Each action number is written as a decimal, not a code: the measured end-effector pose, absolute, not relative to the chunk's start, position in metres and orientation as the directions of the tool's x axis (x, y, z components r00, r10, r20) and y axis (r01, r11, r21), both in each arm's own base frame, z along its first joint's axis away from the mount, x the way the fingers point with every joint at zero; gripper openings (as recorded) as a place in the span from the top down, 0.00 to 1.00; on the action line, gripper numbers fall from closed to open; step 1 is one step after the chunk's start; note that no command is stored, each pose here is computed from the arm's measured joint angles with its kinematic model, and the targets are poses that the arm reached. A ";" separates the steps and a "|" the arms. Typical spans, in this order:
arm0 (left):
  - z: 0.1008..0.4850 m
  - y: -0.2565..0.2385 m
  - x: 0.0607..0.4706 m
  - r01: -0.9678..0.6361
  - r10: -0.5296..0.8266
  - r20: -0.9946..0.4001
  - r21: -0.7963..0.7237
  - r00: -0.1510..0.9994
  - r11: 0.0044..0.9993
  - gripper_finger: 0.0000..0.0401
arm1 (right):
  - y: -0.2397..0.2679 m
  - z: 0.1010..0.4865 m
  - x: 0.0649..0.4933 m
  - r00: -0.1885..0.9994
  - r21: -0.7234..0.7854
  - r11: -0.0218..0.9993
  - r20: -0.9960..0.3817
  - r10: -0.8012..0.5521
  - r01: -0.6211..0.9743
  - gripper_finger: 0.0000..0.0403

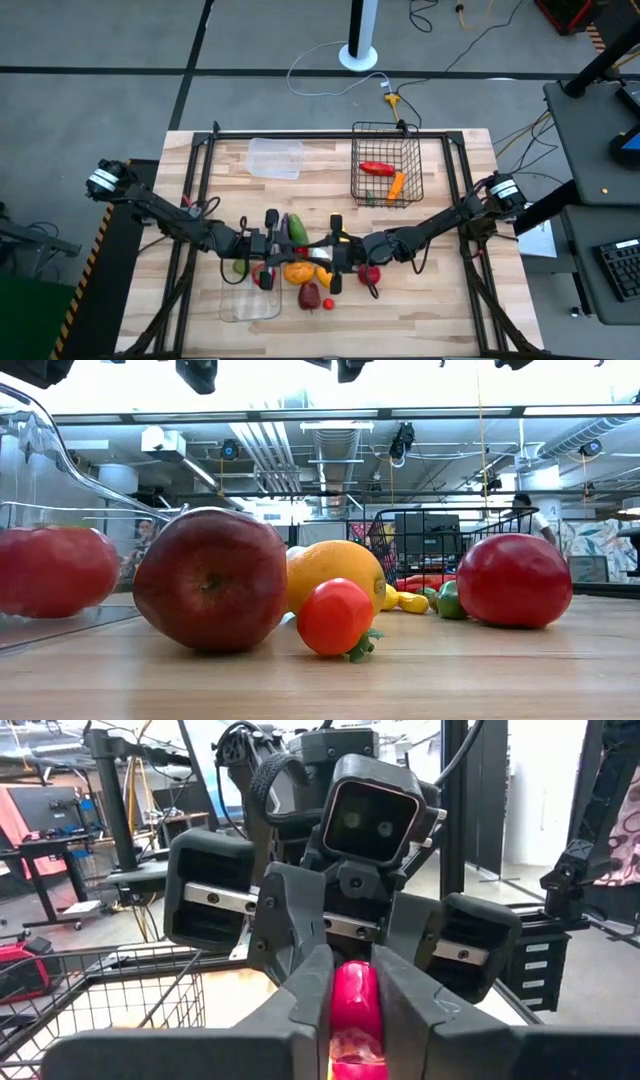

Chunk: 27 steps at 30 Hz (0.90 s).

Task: Sort produce into baskets
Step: Put the small red bell pepper into the white bin

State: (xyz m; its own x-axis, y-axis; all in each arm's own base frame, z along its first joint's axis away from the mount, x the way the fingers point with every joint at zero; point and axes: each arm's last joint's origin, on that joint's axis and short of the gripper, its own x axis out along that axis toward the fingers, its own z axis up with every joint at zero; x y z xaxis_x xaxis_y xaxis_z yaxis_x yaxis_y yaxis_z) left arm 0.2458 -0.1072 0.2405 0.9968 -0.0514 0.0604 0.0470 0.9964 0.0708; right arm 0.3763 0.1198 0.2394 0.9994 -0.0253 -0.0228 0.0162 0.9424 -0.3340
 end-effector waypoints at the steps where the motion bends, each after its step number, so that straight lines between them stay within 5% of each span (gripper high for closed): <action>1: 0.241 -0.107 0.246 0.047 -0.051 0.059 0.071 0.997 0.996 0.90 | 0.120 0.239 0.376 0.999 -0.331 0.944 -0.023 -0.027 0.018 0.72; 11: 0.250 -0.102 0.238 0.014 -0.018 0.059 0.070 0.998 0.997 0.90 | 0.118 0.246 0.372 0.998 -0.307 0.951 -0.043 -0.039 0.024 0.50; 19: 0.267 -0.075 0.219 -0.273 0.273 0.009 0.087 0.962 0.958 0.90 | 0.106 0.254 0.356 0.950 -0.250 0.947 -0.184 -0.251 0.201 0.41; 27: 0.286 -0.018 0.202 -0.492 0.495 -0.190 0.065 0.848 0.868 0.90 | 0.104 0.257 0.350 0.936 -0.213 0.951 -0.228 -0.270 0.222 0.38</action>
